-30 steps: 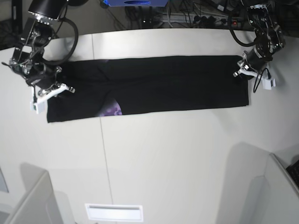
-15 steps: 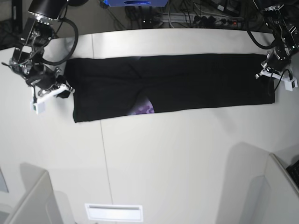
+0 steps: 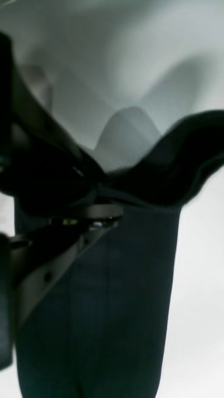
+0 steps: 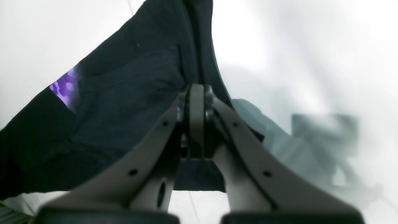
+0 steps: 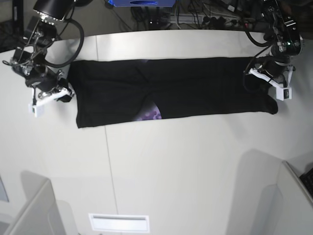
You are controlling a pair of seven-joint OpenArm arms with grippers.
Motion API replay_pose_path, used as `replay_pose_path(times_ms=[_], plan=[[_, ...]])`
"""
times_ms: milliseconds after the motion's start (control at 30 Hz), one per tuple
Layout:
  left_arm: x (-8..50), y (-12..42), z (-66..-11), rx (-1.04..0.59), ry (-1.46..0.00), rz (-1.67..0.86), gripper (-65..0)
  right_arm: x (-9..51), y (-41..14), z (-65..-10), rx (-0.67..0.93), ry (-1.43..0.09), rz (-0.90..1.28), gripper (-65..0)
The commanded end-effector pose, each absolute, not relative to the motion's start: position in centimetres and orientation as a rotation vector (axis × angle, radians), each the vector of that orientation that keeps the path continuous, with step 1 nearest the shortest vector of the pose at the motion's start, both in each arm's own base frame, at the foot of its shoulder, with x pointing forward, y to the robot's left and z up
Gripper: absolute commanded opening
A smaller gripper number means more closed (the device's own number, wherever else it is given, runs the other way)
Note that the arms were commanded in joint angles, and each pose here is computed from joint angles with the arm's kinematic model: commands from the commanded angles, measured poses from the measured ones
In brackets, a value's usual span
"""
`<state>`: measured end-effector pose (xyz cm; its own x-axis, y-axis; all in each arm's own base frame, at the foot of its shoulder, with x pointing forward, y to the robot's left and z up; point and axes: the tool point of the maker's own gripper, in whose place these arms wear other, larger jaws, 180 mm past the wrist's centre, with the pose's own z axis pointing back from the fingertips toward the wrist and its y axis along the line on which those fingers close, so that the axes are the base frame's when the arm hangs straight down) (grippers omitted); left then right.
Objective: Fold the T-shirt properly
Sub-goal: 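Grasp the strip end with the left gripper and fold it toward the right gripper, then lay the folded end onto the strip's middle with the left gripper and release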
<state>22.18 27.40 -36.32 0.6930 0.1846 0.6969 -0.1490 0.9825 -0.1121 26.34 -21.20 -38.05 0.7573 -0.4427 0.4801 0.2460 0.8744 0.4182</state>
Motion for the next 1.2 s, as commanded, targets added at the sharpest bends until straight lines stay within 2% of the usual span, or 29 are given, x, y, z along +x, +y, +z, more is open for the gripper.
replay_pose_path(times_ms=[0, 500, 1167], plan=[[22.6, 26.7, -35.5, -0.058, -0.814, 0.162, -65.0, 27.3, -21.8, -36.9, 0.339, -0.653, -0.376, -65.0], [23.1, 16.3, -36.7, -0.273, -0.772, 0.001, -65.0, 27.1, -21.7, -37.0, 0.339, -0.646, -0.377, -65.0], [24.1, 13.0, -36.4, -0.36, -0.796, 0.04, -65.0, 27.0, -21.5, -37.1, 0.344, -0.64, -0.375, -65.0]])
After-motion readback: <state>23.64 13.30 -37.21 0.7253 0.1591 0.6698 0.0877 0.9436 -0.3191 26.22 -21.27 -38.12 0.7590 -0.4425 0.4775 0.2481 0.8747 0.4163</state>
